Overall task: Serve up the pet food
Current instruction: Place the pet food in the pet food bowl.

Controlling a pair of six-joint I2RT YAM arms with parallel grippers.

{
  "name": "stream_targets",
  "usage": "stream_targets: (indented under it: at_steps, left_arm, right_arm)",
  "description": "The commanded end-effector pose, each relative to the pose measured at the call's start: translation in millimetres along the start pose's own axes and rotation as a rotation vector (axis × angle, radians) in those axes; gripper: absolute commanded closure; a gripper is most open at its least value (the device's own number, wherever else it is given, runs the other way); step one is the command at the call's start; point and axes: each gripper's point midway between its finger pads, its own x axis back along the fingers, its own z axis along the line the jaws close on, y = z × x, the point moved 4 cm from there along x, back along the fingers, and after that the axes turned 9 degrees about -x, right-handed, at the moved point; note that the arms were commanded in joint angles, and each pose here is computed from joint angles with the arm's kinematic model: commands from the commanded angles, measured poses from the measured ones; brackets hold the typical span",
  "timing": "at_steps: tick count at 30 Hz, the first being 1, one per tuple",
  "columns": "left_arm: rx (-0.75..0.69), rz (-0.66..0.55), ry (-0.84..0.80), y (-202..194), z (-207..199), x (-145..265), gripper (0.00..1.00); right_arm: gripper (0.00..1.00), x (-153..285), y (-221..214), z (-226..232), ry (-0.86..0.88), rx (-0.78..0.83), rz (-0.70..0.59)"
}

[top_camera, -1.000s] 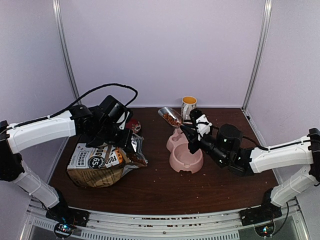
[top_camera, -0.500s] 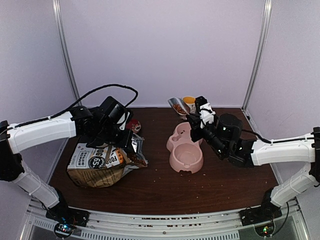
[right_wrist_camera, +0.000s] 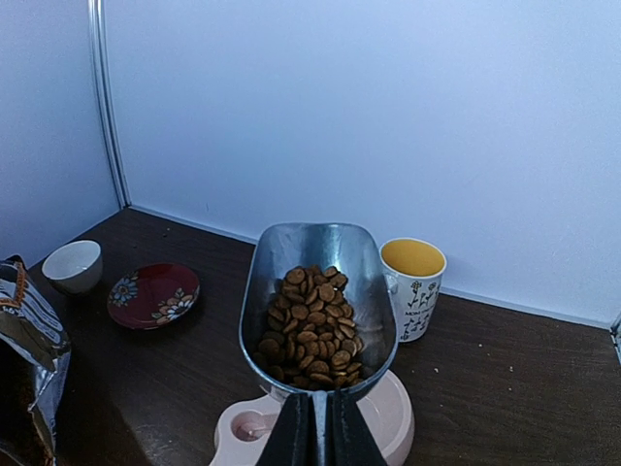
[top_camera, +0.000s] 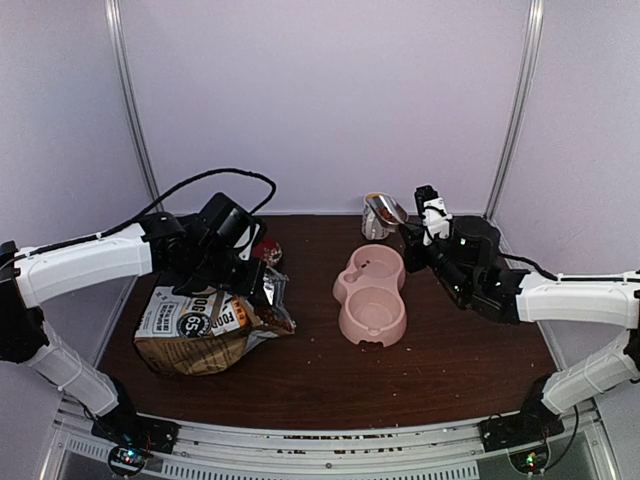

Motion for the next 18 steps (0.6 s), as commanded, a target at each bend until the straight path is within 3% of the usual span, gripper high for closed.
stream_targets:
  at_steps: [1, 18]
  left_arm:
    - [0.011, -0.170, -0.039, 33.8, -5.5, 11.5, 1.00]
    - [-0.046, -0.192, -0.055, 36.3, -8.6, 9.1, 1.00]
  right_arm:
    - [1.00, 10.1, 4.8, -4.8, 0.008, -0.009, -0.027]
    - [1.00, 41.3, -28.0, 6.3, 0.175, 0.091, 0.066]
